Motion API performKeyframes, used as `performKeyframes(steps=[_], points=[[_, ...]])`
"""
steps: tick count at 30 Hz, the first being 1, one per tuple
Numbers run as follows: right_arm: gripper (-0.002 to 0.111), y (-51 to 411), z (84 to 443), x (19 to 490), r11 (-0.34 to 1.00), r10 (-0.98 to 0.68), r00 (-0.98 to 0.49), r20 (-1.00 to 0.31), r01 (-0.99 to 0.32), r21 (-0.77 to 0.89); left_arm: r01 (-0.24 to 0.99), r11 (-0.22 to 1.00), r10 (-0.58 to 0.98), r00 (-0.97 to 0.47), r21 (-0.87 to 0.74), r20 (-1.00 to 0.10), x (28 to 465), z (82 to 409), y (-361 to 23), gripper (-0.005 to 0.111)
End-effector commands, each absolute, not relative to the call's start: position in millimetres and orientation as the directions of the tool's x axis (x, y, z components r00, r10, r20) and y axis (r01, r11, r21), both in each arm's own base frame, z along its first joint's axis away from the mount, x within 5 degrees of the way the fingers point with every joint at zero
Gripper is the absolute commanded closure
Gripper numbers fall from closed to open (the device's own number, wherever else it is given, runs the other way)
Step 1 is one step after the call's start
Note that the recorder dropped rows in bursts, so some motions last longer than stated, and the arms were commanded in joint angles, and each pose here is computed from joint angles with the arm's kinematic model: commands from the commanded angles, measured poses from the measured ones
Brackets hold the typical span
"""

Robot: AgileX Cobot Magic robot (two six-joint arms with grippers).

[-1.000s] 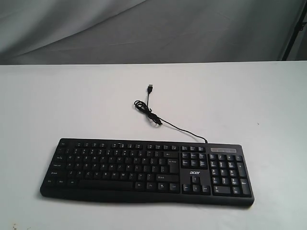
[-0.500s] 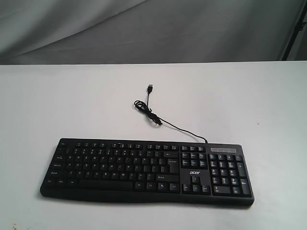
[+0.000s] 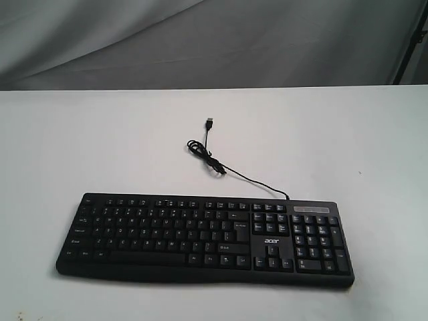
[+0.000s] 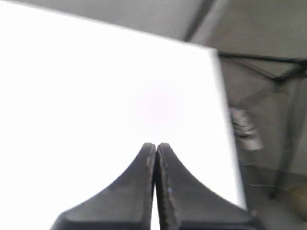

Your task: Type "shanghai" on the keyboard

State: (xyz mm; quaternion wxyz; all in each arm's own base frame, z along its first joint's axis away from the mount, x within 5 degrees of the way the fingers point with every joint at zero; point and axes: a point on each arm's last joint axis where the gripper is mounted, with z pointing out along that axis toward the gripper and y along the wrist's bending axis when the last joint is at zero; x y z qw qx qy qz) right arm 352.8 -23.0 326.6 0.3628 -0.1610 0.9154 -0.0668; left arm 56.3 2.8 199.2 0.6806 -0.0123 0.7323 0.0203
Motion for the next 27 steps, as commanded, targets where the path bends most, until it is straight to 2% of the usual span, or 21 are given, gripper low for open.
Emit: performKeyframes(steps=[1, 5, 10, 15, 19, 22, 27], points=[[0.108, 46.8, 312.4, 367.5, 0.697, -0.475, -0.514, -0.714, -0.715, 0.051, -0.039, 0.999, 0.008, -0.066, 0.010, -0.998, 56.2, 199.3, 2.4, 0.107], [0.108, 111.8, 298.9, 369.8, 0.590, -0.584, -0.401, -0.706, -0.807, -0.029, -0.039, 0.999, 0.008, -0.066, 0.010, -0.998, 56.2, 199.3, 2.4, 0.107], [0.108, 209.7, 282.2, 344.0, 0.405, -0.672, -0.228, -0.705, -0.910, -0.092, -0.039, 0.999, 0.008, -0.066, 0.010, -0.998, 56.2, 199.3, 2.4, 0.107], [0.108, 283.3, 241.5, 311.1, 0.223, -0.737, -0.116, -0.665, -0.972, -0.078, -0.039, 0.999, 0.008, -0.066, 0.010, -0.998, 56.2, 199.3, 2.4, 0.107], [0.108, 327.7, 199.9, 285.1, 0.096, -0.787, -0.023, -0.616, -0.992, -0.085, -0.039, 0.999, 0.008, -0.066, 0.010, -0.998, 56.2, 199.3, 2.4, 0.107], [0.108, 351.6, 180.2, 275.0, 0.064, -0.792, 0.010, -0.611, -0.993, -0.100, -0.039, 0.999, 0.008, -0.066, 0.010, -0.998, 56.2, 199.3, 2.4, 0.107], [0.108, 388.0, 172.1, 270.5, 0.021, -0.783, 0.013, -0.622, -0.999, -0.047, -0.039, 0.999, 0.008, -0.066, 0.010, -0.998, 56.2, 199.3, 2.4, 0.107]])
